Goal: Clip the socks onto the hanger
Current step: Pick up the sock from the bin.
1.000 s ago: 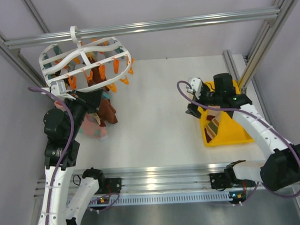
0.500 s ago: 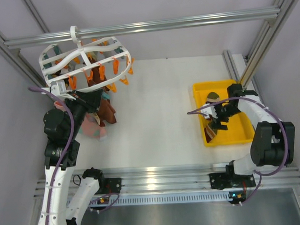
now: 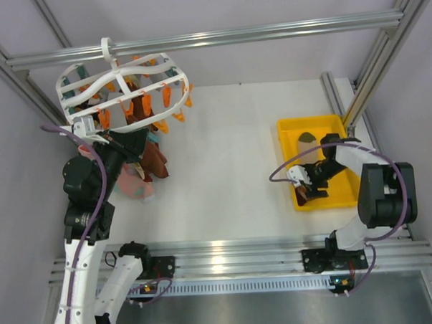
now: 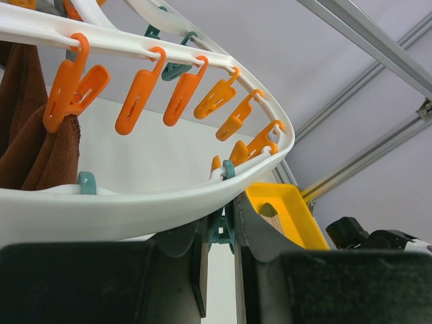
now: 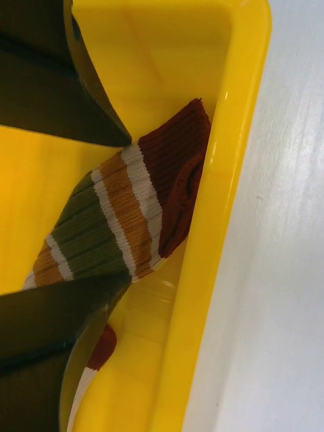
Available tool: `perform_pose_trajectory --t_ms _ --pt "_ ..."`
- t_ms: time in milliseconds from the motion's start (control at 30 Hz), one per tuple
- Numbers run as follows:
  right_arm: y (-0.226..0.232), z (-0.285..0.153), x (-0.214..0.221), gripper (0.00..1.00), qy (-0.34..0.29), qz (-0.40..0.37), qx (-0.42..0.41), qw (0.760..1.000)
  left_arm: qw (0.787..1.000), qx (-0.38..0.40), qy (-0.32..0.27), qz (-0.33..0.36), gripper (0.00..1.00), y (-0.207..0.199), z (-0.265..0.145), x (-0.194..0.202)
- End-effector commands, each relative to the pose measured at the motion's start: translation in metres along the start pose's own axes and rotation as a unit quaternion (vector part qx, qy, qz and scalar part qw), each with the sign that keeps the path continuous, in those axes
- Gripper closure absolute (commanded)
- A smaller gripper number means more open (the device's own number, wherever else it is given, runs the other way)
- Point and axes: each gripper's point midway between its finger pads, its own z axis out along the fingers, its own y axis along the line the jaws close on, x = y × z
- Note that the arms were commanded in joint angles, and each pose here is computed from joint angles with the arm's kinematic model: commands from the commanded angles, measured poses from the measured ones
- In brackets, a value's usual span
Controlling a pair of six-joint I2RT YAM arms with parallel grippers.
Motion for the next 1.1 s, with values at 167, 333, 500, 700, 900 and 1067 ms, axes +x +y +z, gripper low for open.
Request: perform_pose_trajectory --t_ms 167,333,500,700,900,1067 --pt "-0.008 0.012 0.007 0.6 0.017 0.018 -0.035 0.999 0.999 -0.019 -0.023 0.013 1.0 0.009 0.009 -0.01" --pt "-0.024 -0.009 -0.007 0.92 0.007 0.048 -0.004 0.999 1.0 -0.017 -0.021 0.015 1.0 0.01 0.009 -0.008" --pt "-0.056 -0.053 -0.032 1.0 -0.01 0.058 0.071 0.996 1.0 -0.012 -0.023 0.013 1.0 0.008 0.009 -0.009" --pt "-0.108 -0.132 -0.088 1.0 -0.097 0.112 0.185 0.972 1.0 -0.009 -0.027 0.014 1.0 0.005 0.007 -0.011" --pt "-0.149 -0.161 -0.172 1.0 -0.172 0.174 0.248 0.938 1.0 -0.004 -0.029 0.004 1.0 0.004 0.008 -0.011" --pt "-0.148 -0.131 -0.261 1.0 -0.218 0.238 0.217 0.921 0.999 -0.004 -0.032 0.003 1.0 0.004 0.008 -0.012"
